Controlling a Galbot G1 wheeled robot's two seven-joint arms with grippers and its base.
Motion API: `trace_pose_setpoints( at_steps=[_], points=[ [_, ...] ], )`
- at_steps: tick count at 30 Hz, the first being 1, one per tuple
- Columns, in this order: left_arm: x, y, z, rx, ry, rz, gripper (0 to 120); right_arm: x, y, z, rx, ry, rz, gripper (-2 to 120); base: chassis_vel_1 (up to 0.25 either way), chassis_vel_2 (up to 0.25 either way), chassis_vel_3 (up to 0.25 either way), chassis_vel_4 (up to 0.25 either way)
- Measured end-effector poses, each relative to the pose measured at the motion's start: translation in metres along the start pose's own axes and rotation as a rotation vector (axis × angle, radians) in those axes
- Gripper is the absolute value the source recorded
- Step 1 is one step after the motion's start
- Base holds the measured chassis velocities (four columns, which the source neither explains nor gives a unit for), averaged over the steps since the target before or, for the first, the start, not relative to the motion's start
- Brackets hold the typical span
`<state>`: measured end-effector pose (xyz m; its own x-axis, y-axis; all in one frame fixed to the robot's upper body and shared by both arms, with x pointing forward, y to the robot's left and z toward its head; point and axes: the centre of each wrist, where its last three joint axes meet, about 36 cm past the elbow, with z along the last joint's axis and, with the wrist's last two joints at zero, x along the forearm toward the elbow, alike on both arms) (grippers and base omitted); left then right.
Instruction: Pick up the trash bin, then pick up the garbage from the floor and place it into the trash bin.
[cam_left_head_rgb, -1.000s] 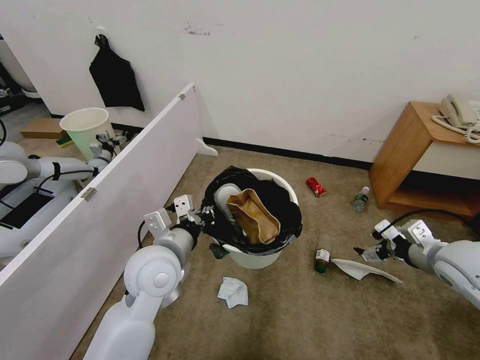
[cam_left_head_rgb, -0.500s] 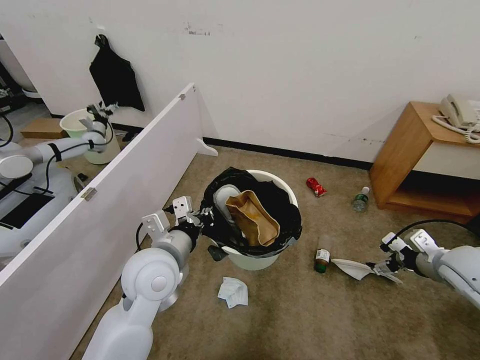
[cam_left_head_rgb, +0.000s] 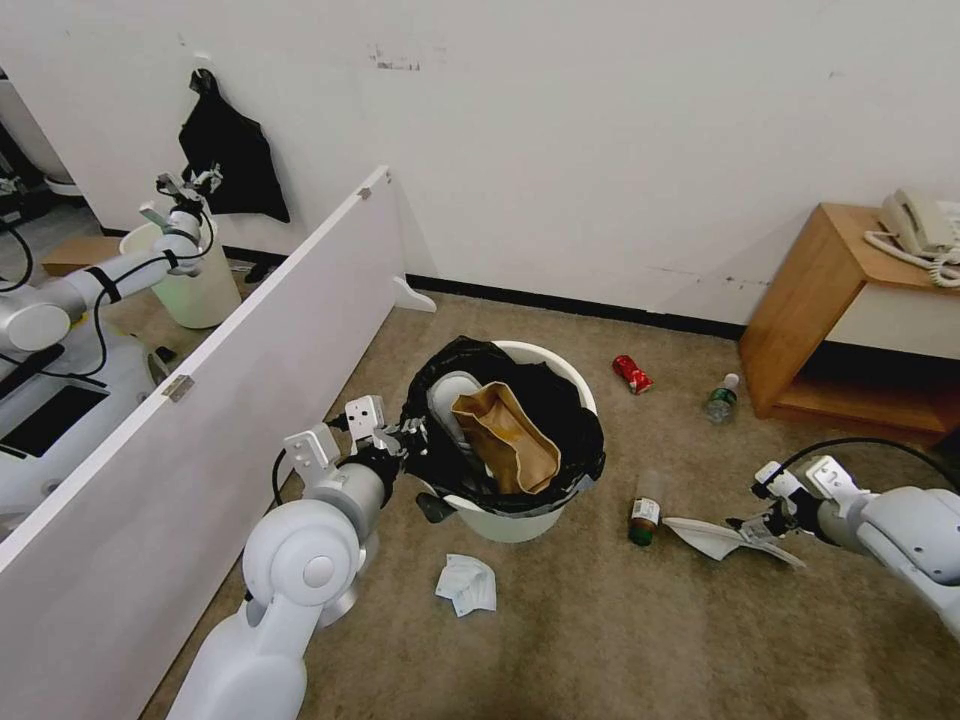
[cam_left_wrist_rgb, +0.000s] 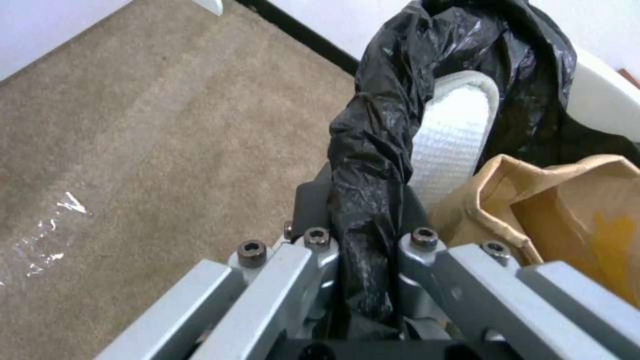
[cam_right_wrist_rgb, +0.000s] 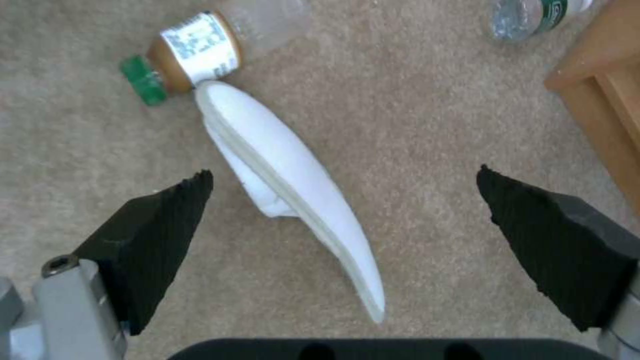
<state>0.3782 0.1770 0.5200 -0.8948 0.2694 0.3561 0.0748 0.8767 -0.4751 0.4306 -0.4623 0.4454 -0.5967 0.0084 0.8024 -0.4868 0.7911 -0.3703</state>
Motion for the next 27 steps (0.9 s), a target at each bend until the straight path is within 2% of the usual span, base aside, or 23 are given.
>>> trace_pose_setpoints(
  at_steps=[27],
  points=[
    [-0.003,-0.001,0.004,-0.004,0.009,0.006,4,-0.035,0.013,0.019,0.023,0.012,0.026,100,0.000,0.000,0.000,0.000]
  ],
)
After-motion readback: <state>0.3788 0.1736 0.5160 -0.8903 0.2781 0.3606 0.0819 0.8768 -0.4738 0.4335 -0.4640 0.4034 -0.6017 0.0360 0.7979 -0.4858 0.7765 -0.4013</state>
